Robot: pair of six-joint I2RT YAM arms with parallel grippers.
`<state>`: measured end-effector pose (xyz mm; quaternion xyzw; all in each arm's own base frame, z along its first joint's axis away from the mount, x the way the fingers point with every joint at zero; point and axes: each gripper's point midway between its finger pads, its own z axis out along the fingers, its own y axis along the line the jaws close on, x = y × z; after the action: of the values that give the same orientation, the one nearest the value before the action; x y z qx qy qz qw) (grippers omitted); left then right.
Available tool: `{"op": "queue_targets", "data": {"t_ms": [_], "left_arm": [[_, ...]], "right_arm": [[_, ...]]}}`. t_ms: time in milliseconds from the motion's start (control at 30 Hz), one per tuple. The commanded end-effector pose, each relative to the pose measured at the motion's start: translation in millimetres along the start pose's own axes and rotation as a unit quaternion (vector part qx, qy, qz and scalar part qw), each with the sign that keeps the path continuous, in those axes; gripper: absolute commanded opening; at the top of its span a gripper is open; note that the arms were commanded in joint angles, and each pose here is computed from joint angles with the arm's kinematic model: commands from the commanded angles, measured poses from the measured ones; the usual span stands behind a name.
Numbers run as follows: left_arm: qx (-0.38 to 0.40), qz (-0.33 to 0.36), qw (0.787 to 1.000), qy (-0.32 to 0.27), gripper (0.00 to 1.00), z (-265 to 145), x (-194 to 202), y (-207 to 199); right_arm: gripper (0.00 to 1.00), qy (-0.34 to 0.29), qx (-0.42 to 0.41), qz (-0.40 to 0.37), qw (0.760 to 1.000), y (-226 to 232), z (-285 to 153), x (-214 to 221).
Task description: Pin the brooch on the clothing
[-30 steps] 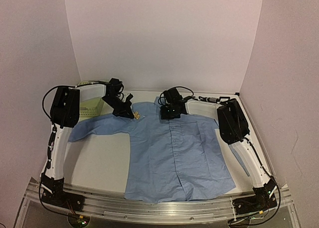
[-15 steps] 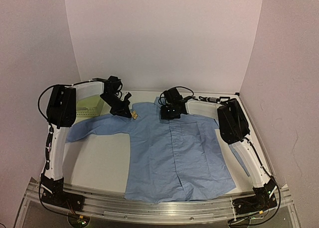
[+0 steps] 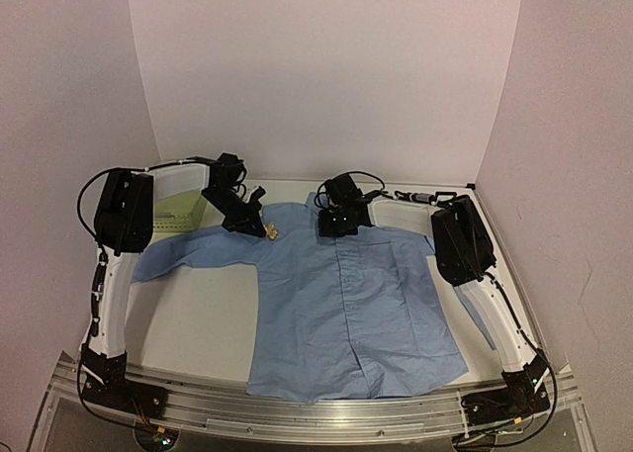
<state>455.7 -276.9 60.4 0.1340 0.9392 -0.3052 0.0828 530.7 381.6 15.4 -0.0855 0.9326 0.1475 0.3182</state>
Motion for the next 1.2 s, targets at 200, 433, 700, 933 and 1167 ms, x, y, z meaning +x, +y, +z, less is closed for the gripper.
{"op": "queue_targets", "data": {"t_ms": [200,433,700,933,1167], "left_arm": [[0.021,-0.008,1.000,0.021,0.00,16,8,0],[0.059,-0.015,0.998,0.022,0.00,22,4,-13],[0.071,-0.024,0.997,0.019,0.00,19,1,-10],[0.065,-0.010,0.998,0.011,0.00,17,-5,-9],[0.067,-0.012,0.998,-0.002,0.00,7,-12,-8]], "right_arm": [[0.00,-0.030,-0.033,0.010,0.999,19,-26,-29],[0.00,-0.027,-0.038,0.016,0.999,20,-26,-28],[0.12,-0.044,-0.057,-0.005,0.997,31,-44,-45],[0.39,-0.083,-0.083,-0.010,0.993,48,-83,-80],[0.43,-0.033,-0.157,0.029,0.987,88,-84,-51]]}}
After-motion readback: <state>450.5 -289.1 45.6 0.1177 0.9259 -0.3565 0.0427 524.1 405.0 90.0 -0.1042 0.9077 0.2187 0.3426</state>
